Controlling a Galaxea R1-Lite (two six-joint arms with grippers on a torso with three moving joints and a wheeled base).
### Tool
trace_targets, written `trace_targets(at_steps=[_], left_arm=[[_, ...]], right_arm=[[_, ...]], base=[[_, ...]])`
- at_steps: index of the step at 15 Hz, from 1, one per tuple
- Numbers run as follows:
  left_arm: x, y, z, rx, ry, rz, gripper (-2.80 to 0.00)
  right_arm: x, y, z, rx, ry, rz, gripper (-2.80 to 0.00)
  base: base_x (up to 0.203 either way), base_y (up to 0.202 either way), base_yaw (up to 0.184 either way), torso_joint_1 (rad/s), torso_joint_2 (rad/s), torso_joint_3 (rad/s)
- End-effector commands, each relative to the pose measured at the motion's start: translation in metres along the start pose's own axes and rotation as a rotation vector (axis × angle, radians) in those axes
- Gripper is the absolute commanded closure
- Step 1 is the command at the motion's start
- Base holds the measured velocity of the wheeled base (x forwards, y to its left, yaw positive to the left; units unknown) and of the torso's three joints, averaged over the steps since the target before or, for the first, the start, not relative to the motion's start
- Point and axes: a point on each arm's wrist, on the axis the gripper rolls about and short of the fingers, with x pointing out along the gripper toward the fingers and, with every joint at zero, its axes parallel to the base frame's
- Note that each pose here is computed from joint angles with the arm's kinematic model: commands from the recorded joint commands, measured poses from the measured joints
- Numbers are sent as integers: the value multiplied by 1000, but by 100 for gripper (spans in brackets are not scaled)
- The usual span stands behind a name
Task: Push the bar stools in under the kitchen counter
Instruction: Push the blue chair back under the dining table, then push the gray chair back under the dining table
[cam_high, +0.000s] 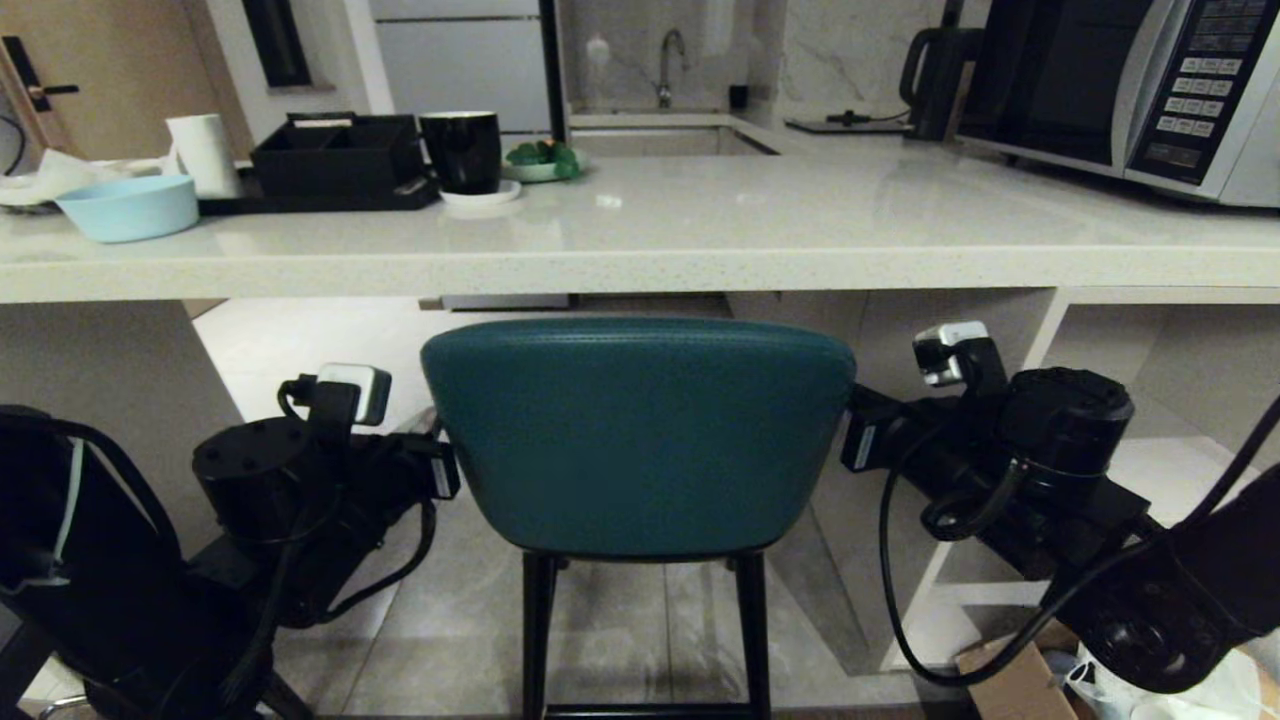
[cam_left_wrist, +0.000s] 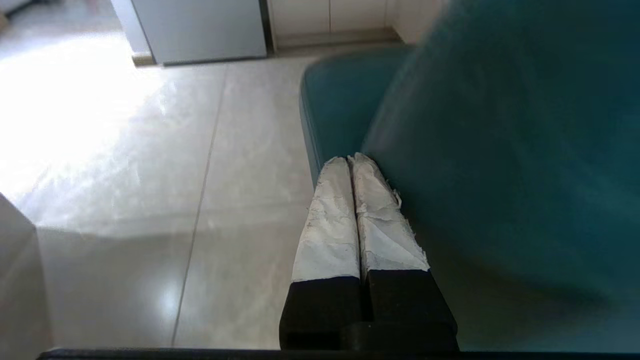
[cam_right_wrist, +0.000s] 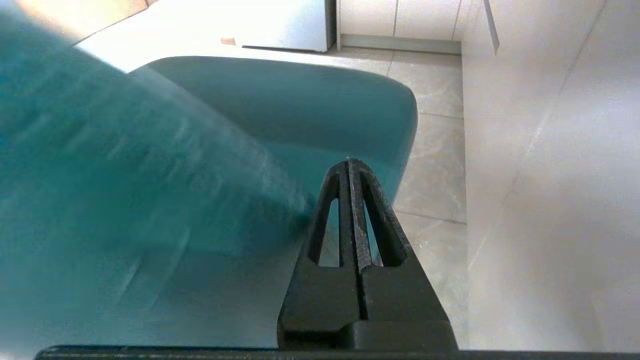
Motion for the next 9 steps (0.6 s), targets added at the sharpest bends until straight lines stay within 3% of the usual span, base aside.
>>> trace_targets(at_steps=[1,4,9], left_arm=[[-17,2,13,-31,-38,11,0],[-40,6,26,-49,-69,11,0],[-80,17,44,-64,-131,111,0]], right_arm=[[-18,-7,11,3,-27,-61,0],[-42,-12,30,10,-76,-101,0],[-88,-24,66,14,-143,-147,0]], base=[[0,0,0,0,0,0],[0,0,0,0,0,0],[0,0,0,0,0,0]])
